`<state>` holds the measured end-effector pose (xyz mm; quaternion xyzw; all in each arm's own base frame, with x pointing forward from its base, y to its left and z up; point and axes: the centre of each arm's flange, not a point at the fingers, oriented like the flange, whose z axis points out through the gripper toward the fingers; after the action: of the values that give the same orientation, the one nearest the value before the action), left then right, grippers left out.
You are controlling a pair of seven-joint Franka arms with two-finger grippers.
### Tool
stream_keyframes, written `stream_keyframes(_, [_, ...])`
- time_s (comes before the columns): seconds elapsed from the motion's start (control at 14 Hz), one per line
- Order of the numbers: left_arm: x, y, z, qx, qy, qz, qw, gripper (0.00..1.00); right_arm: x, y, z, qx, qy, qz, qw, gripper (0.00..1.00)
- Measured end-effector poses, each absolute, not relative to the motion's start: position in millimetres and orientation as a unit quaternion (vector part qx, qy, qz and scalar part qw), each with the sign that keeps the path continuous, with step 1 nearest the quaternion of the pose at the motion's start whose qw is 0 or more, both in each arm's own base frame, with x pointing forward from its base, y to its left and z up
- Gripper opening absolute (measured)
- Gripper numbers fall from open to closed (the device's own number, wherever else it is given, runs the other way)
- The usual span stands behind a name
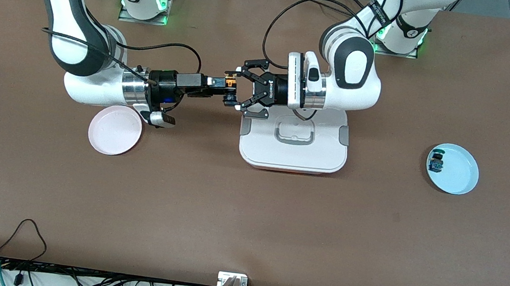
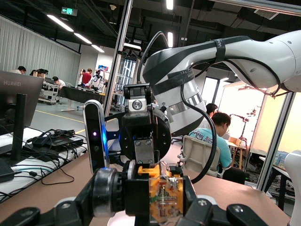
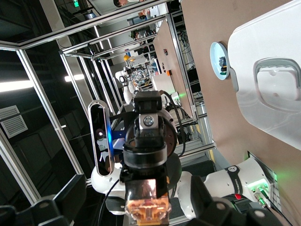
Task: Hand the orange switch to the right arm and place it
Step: 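Close the right gripper on the switch held by the left gripper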
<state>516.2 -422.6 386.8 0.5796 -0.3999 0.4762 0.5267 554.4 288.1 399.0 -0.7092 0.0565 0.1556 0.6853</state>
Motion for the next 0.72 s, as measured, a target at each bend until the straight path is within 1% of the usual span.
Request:
stream_keyframes(0.36, [516.2,-422.6,386.8,0.58,-0.4,0.476,0.527,0.72,554.0,288.4,399.4,-0.709,0.054,0.156,0.686,0.93])
stream_keyframes(0.5, [516.2,-422.6,386.8,0.58,-0.4,0.476,0.527,0.72,553.9,288.5,399.4,-0.709,0.048,0.15,0.687,0.78])
stream_keyframes(0.57, [516.2,-422.6,386.8,0.58,-0.4,0.476,0.527,0.72,553.9,288.5,399.4,-0.709,0.045,0.147,0.688,0.78])
stream_keyframes(0.72, [516.5,-422.5,387.3,0.579,-0.399,0.477,0.527,0.72,553.7,288.4,398.9,-0.71,0.043,0.145,0.687,0.58])
